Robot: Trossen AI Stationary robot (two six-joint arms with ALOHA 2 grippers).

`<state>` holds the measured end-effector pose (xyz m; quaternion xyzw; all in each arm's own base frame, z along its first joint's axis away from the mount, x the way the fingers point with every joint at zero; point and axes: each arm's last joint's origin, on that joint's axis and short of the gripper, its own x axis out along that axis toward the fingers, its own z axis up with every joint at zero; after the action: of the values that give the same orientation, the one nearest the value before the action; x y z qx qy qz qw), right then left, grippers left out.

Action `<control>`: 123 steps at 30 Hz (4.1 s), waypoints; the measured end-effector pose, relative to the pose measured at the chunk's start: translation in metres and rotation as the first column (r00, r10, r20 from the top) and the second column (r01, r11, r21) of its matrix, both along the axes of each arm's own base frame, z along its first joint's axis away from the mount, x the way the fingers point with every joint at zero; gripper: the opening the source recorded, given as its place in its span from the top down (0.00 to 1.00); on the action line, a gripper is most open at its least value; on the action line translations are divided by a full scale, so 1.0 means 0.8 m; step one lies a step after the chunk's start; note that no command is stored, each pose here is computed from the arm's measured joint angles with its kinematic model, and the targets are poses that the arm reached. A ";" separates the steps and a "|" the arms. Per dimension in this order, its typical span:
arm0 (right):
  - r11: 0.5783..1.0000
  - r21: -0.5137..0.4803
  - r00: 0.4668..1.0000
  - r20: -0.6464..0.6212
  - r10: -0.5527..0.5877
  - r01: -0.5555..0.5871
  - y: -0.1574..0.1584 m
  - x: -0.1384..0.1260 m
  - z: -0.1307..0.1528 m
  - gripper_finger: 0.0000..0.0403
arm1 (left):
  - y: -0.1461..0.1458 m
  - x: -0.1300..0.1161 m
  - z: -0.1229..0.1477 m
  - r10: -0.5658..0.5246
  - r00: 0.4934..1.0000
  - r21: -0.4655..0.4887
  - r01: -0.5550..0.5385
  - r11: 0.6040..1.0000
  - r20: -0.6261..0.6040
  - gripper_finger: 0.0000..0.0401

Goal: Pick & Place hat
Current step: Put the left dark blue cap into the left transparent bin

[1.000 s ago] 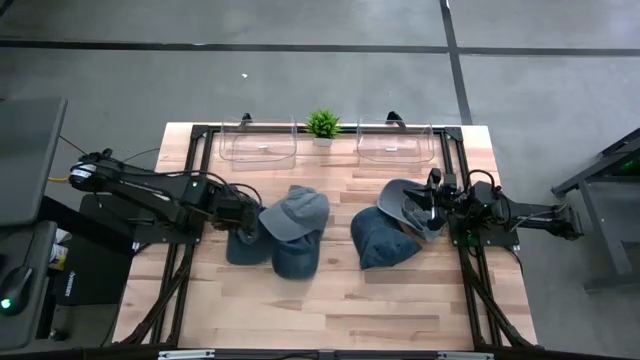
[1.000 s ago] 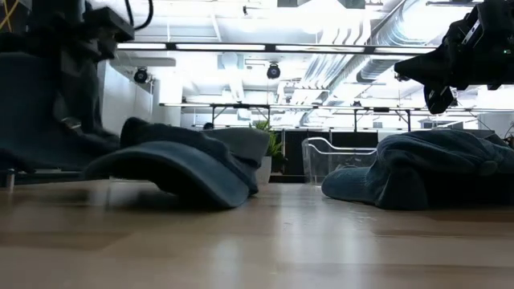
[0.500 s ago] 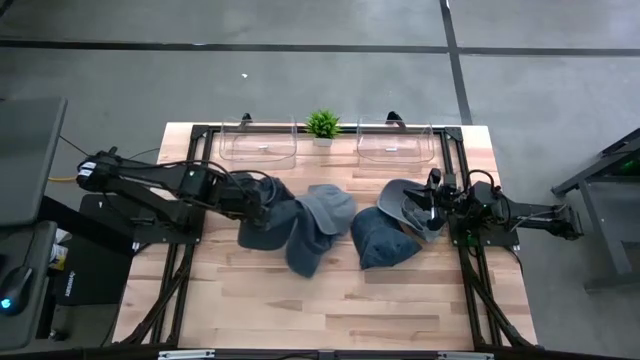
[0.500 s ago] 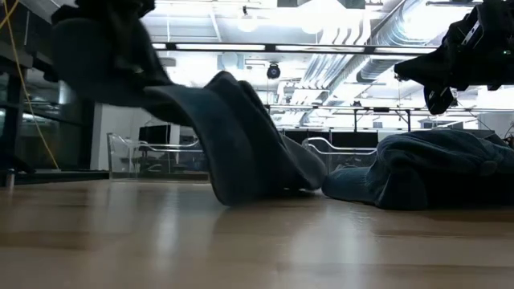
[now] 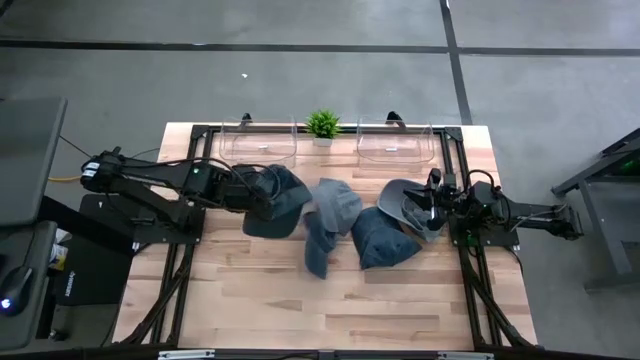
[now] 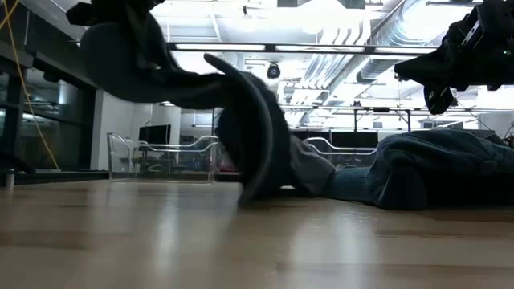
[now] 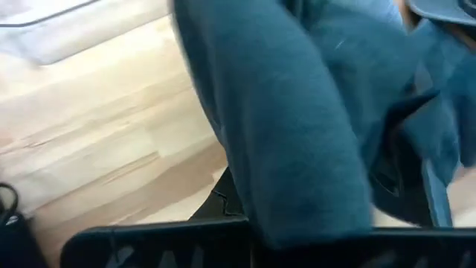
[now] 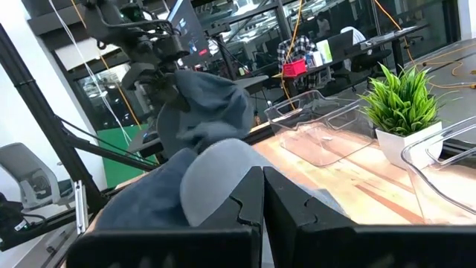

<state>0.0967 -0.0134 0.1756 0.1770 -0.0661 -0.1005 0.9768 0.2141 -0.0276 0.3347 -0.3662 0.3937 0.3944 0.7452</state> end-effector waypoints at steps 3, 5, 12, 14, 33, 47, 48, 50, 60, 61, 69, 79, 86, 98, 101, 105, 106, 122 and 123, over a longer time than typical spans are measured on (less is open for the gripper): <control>1.000 0.000 1.000 0.000 0.000 0.000 0.000 0.000 0.000 1.00 | 0.000 -0.003 -0.003 0.015 0.999 -0.003 -0.015 1.000 -0.034 1.00; 1.000 0.000 1.000 -0.003 0.000 0.000 0.000 0.000 0.000 1.00 | 0.001 -0.007 -0.003 0.044 0.998 -0.017 -0.045 0.999 -0.050 1.00; 1.000 0.000 1.000 -0.003 0.000 0.000 0.000 0.000 0.000 1.00 | 0.005 -0.019 -0.001 0.084 0.993 0.047 -0.080 0.996 -0.085 1.00; 1.000 0.000 1.000 -0.003 0.000 0.000 0.000 0.000 0.000 1.00 | 0.007 -0.022 0.004 0.101 0.993 0.099 -0.095 0.991 -0.058 1.00; 1.000 0.000 1.000 -0.008 0.000 0.000 0.000 0.000 -0.001 1.00 | 0.048 -0.047 0.046 0.274 0.956 0.647 -0.276 0.711 0.107 1.00; 1.000 0.001 1.000 -0.008 0.000 0.000 0.000 0.000 -0.001 1.00 | 0.107 -0.033 0.054 0.252 0.963 0.684 -0.116 0.720 -0.101 1.00; 1.000 0.000 1.000 -0.008 0.000 0.000 0.000 0.000 -0.001 1.00 | 0.112 -0.032 0.054 0.250 0.962 0.680 -0.114 0.725 -0.105 1.00; 1.000 0.000 1.000 -0.008 0.000 0.000 0.000 0.000 -0.001 1.00 | 0.121 -0.032 0.055 0.267 0.959 0.676 -0.135 0.725 -0.095 1.00; 1.000 0.001 1.000 -0.008 0.000 0.000 0.000 0.000 -0.001 1.00 | 0.137 -0.054 0.001 0.392 0.865 0.593 -0.500 0.631 0.312 1.00; 1.000 0.001 1.000 -0.008 0.000 0.000 0.000 0.000 -0.001 1.00 | 0.137 -0.057 -0.009 0.409 0.836 0.568 -0.549 0.612 0.366 1.00; 1.000 0.001 1.000 -0.009 0.000 0.000 0.000 0.000 -0.001 1.00 | 0.138 -0.061 -0.081 0.520 0.590 0.399 -0.805 0.439 0.618 1.00; 1.000 0.001 1.000 -0.009 0.000 0.000 0.000 0.000 -0.001 1.00 | 0.141 -0.054 -0.128 0.545 0.447 0.281 -0.889 0.362 0.709 1.00; 1.000 0.001 1.000 -0.009 0.000 0.000 0.000 0.000 -0.001 1.00 | 0.159 -0.064 -0.146 0.602 0.322 0.197 -0.944 0.266 0.731 1.00; 1.000 0.001 1.000 -0.009 0.000 0.000 0.000 0.000 -0.001 1.00 | 0.162 -0.060 -0.166 0.637 0.383 0.280 -0.924 0.261 0.669 1.00; 1.000 0.001 1.000 -0.009 0.000 0.000 0.000 0.000 -0.001 1.00 | 0.163 -0.059 -0.169 0.639 0.388 0.302 -0.921 0.246 0.664 1.00; 1.000 0.001 1.000 -0.010 0.000 0.000 0.000 0.000 -0.001 1.00 | 0.165 -0.056 -0.175 0.645 0.404 0.328 -0.913 0.242 0.649 1.00; 1.000 0.001 1.000 -0.010 0.000 0.000 0.000 0.000 -0.001 1.00 | 0.165 -0.055 -0.176 0.646 0.407 0.331 -0.912 0.243 0.646 1.00; 1.000 0.001 1.000 -0.009 0.000 0.000 0.000 0.000 -0.001 1.00 | 0.163 -0.058 -0.181 0.664 0.439 0.356 -0.895 0.268 0.606 1.00; 1.000 0.001 1.000 -0.009 0.000 0.000 0.000 0.000 -0.001 1.00 | 0.163 -0.058 -0.182 0.666 0.443 0.360 -0.893 0.269 0.600 1.00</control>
<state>0.0968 -0.0134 0.1747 0.1769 -0.0616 -0.1013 0.9771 0.1674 0.1029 0.1894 -0.2957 -0.1352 0.7524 0.5728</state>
